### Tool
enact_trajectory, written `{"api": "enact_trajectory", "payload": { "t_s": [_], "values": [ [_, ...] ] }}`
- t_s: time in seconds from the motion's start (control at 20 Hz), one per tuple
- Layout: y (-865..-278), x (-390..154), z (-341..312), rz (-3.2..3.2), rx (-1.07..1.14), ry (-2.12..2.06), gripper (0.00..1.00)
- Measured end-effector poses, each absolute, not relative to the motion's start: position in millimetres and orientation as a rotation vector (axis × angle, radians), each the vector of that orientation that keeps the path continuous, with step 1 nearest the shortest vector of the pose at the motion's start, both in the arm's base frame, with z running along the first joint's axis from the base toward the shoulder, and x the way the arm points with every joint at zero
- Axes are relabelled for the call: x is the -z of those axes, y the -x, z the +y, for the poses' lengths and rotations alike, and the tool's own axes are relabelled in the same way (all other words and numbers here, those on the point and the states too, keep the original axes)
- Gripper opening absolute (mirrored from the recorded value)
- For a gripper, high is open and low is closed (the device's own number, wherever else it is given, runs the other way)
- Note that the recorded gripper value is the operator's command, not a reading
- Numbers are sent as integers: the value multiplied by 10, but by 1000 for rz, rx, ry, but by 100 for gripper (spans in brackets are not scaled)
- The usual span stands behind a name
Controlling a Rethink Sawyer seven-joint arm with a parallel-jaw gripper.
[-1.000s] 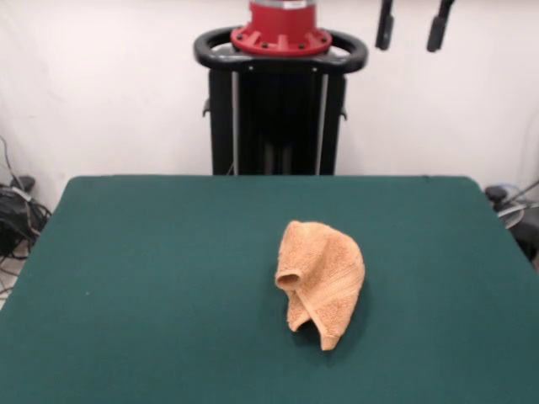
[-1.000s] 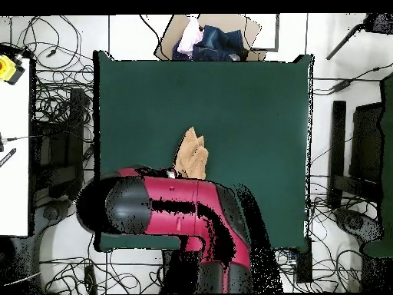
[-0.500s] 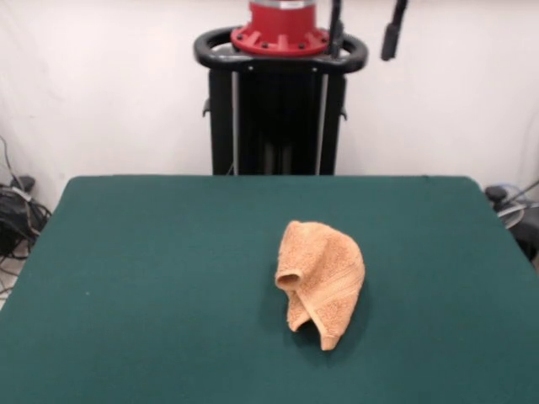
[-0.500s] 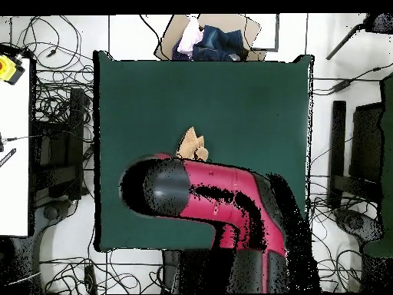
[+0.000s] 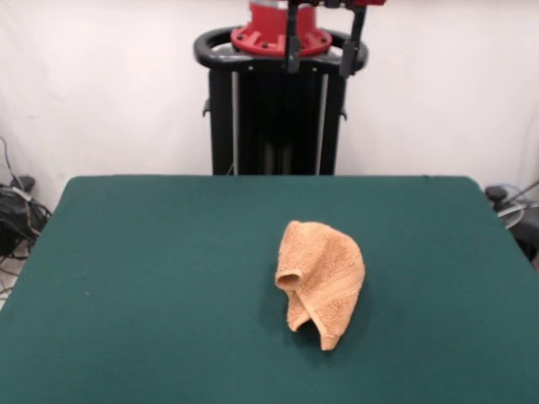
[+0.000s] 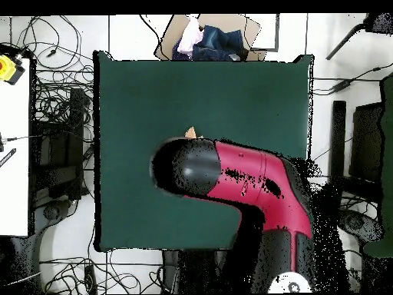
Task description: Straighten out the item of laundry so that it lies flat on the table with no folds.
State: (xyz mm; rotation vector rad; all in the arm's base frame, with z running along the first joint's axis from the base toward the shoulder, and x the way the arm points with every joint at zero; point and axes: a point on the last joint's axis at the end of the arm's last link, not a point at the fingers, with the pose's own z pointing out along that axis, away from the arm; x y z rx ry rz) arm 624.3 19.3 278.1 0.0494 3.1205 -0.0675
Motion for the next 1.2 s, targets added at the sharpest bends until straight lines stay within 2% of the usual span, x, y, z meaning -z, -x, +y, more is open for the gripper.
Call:
{"api": "enact_trajectory", "payload": {
  "t_s": [0.7,1.2],
  "values": [
    [-6426,-2618,183,3135,65,-41,100],
    [-6896,-2293,-544,3127,60,-179,100]
  ]
}}
